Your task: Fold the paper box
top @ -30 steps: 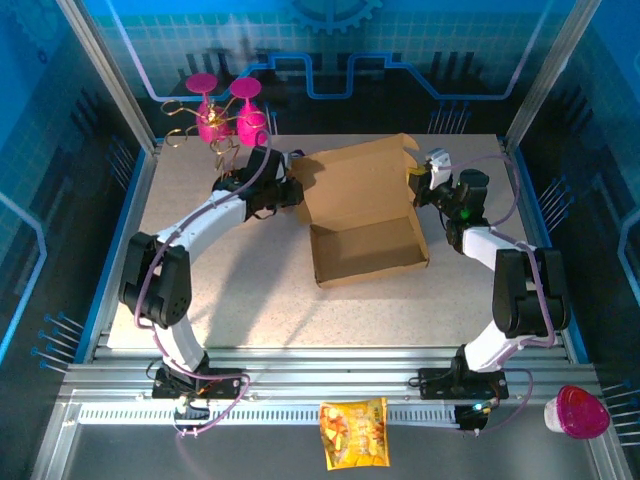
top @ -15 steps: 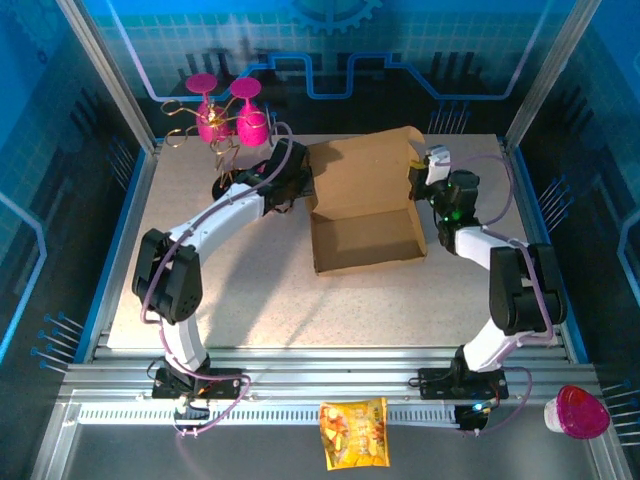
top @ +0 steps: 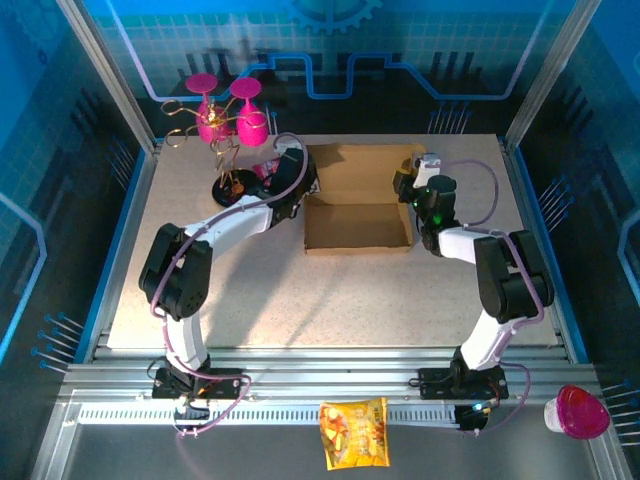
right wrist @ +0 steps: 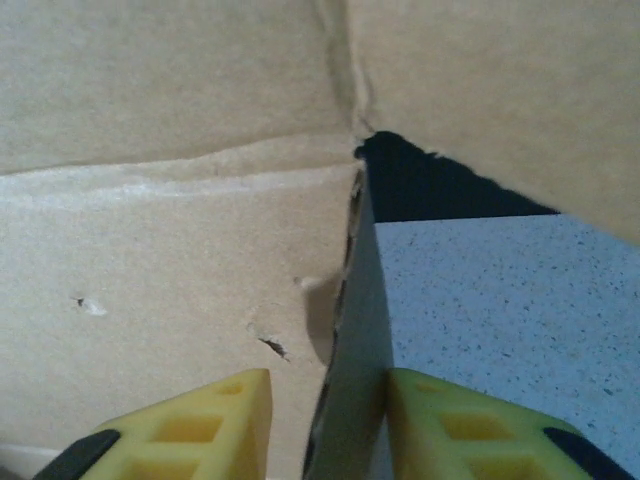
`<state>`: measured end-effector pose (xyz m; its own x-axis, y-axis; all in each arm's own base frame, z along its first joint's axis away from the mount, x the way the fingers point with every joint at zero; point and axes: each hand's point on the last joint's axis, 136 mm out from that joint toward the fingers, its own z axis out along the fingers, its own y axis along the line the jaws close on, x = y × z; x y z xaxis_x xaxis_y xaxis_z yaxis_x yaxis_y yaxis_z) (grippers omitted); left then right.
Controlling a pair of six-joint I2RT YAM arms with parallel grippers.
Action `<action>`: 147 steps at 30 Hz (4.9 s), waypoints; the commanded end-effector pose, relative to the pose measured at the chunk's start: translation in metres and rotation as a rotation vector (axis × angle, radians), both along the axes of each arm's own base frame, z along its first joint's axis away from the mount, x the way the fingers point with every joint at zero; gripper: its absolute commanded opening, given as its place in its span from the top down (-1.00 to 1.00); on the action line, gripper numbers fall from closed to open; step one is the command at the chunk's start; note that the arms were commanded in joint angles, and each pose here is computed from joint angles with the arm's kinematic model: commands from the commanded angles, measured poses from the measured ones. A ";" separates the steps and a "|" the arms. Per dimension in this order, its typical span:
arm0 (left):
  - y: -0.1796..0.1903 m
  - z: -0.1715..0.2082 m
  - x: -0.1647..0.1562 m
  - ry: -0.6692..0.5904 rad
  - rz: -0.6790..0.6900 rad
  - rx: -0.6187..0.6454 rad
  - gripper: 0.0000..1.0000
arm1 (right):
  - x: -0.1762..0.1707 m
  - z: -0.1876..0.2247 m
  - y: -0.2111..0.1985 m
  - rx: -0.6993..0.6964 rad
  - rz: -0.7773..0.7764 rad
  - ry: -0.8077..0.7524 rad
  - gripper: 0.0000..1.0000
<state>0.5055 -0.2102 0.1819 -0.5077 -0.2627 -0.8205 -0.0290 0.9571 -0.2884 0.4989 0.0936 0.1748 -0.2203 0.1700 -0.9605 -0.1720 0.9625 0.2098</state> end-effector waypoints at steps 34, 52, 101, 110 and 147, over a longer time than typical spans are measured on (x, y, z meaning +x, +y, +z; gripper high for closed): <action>-0.031 -0.028 -0.059 -0.144 -0.053 0.029 1.00 | -0.116 0.025 0.021 0.367 0.015 0.418 -0.12; -0.035 -0.031 -0.063 -0.151 -0.011 0.093 1.00 | -0.202 0.036 0.027 0.537 -0.065 0.596 -0.32; -0.022 -0.036 -0.051 -0.161 0.194 0.028 1.00 | -0.092 0.101 0.083 1.072 -0.385 0.748 -0.35; -0.022 -0.038 -0.052 -0.156 0.194 0.027 1.00 | -0.056 0.079 0.086 1.101 -0.421 0.751 -0.13; 0.000 0.010 -0.155 0.100 0.119 -0.367 -0.40 | -0.064 0.052 0.073 1.169 -0.376 0.738 1.00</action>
